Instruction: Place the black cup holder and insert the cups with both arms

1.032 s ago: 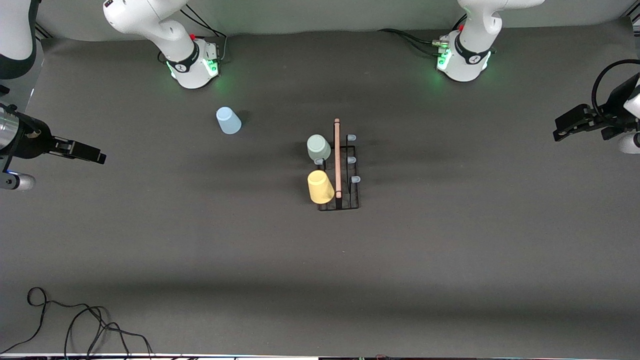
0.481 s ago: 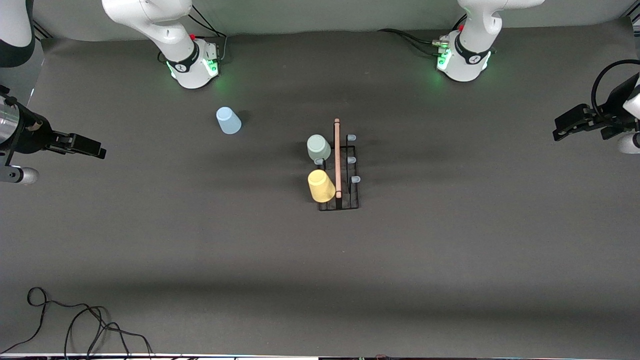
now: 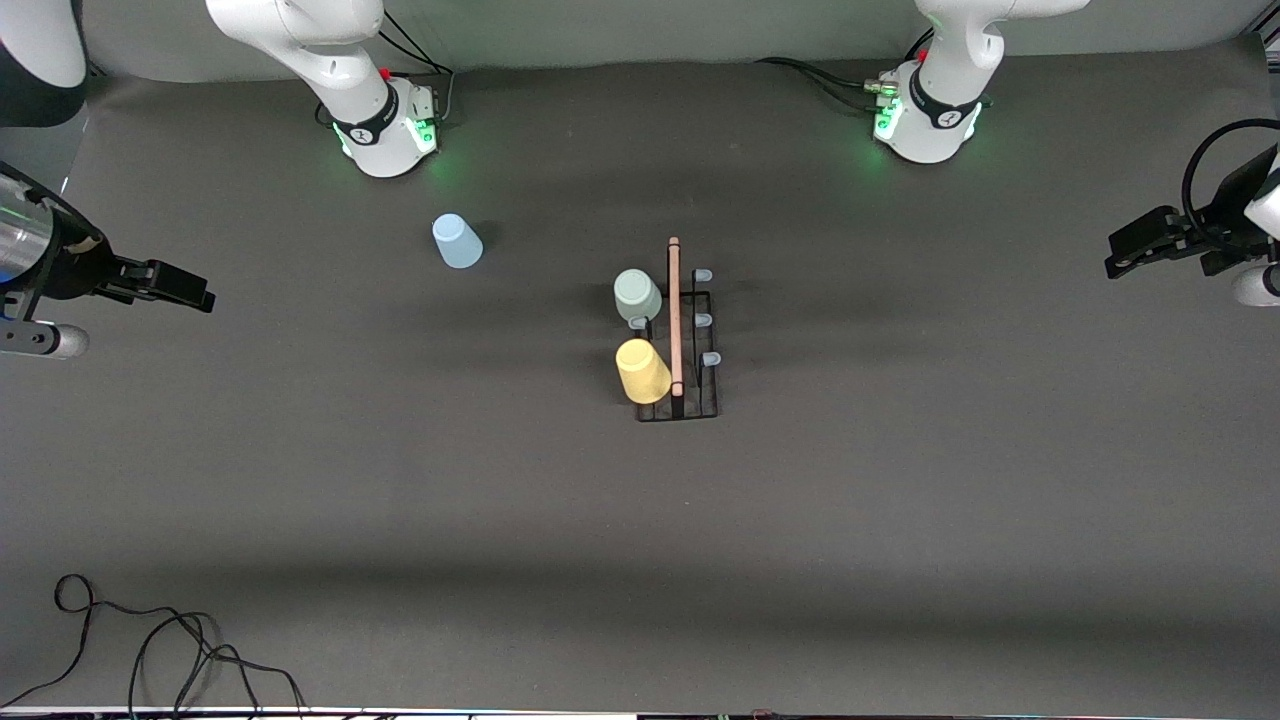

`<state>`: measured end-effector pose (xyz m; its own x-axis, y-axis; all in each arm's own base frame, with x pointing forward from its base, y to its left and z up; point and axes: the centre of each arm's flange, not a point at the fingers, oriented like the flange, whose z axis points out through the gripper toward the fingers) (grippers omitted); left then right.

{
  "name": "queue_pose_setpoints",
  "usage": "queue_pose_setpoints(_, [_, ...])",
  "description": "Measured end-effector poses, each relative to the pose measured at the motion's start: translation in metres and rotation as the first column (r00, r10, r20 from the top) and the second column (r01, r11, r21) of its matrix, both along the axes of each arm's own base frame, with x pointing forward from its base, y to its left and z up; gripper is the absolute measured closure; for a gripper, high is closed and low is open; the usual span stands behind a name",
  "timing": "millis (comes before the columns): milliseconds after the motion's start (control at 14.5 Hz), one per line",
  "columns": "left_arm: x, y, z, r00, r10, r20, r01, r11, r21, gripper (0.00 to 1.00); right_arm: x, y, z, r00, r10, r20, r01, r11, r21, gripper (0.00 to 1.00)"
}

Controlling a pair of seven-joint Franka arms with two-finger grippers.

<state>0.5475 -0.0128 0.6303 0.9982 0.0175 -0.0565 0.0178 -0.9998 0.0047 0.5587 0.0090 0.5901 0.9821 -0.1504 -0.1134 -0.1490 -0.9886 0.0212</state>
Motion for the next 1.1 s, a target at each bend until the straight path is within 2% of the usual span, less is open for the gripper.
queue_pose_setpoints(206, [0.0,0.0,0.0,1.0,0.0,0.0,0.0,1.0,0.0,0.0,0.003,0.002,0.0,0.998,0.004,0.063,-0.004,1.0,-0.001,0.0])
queue_pose_setpoints(344, [0.0,0.0,0.0,1.0,0.0,0.0,0.0,1.0,0.0,0.0,0.008,0.002,0.002,0.996,0.004,0.088,-0.004,1.0,-0.001,0.0])
queue_pose_setpoints(688, [0.0,0.0,0.0,1.0,0.0,0.0,0.0,1.0,0.0,0.0,0.012,0.0,0.004,0.995,0.01,0.097,-0.009,1.0,-0.013,0.0])
queue_pose_setpoints(1100, [0.0,0.0,0.0,1.0,0.0,-0.001,0.0,1.0,0.0,0.0,0.012,-0.003,0.004,0.991,0.098,0.092,-0.095,0.995,-0.037,0.0])
